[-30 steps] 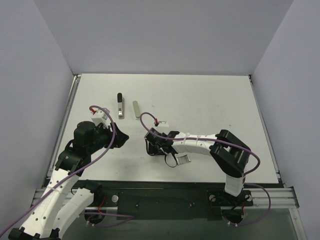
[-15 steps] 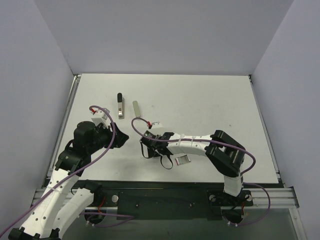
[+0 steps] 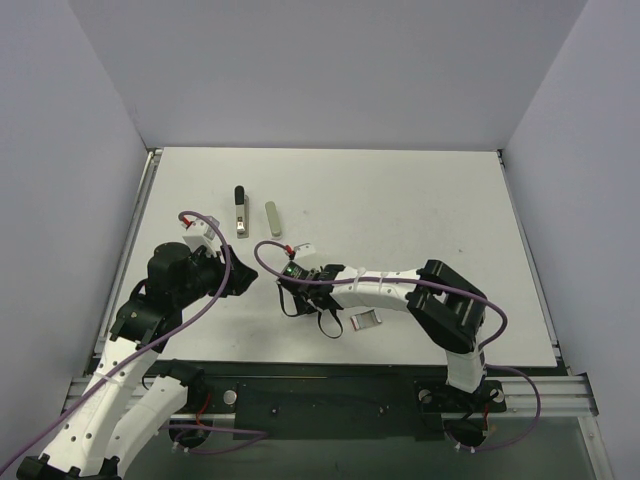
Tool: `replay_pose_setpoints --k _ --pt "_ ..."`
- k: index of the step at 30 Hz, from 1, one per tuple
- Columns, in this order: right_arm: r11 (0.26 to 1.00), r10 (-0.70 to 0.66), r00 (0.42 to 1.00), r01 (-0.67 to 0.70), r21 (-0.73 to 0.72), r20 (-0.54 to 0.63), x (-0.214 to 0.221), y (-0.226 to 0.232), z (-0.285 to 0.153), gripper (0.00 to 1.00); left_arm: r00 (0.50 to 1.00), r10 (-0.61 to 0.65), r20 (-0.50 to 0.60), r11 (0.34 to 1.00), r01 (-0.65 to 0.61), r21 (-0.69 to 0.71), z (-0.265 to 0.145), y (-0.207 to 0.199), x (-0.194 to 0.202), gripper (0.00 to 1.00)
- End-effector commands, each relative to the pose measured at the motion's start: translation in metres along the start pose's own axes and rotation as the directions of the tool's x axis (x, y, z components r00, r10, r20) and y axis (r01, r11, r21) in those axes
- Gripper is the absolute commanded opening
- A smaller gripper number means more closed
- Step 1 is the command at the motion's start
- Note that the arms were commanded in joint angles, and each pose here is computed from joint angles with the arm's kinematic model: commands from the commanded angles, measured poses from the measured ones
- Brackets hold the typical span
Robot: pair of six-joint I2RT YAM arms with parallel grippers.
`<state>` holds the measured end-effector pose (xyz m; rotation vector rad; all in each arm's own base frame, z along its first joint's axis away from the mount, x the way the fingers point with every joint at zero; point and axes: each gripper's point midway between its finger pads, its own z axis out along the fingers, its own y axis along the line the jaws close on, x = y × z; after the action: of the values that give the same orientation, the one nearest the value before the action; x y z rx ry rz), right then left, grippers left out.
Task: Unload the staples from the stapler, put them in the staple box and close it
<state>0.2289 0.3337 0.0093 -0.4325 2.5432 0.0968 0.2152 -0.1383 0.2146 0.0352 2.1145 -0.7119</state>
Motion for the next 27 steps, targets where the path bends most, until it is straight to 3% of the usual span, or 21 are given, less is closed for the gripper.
replay_pose_setpoints --k 1,8,27 --pt "0.993 -0.09 0.992 0.096 0.067 -0.086 0.028 -0.02 0.011 0.35 0.999 0.008 0.045 1.0 -0.009 0.023 0.0 -0.006 -0.012 0.61" --pt "0.992 -0.1 0.991 0.107 0.07 -0.092 0.034 -0.022 0.009 0.27 0.999 0.007 0.045 1.0 -0.008 0.023 0.001 -0.006 -0.013 0.61" --pt "0.99 -0.078 0.99 0.09 0.105 -0.118 0.047 -0.032 0.002 0.2 0.999 0.005 0.041 1.0 -0.006 0.021 0.002 -0.005 -0.012 0.61"
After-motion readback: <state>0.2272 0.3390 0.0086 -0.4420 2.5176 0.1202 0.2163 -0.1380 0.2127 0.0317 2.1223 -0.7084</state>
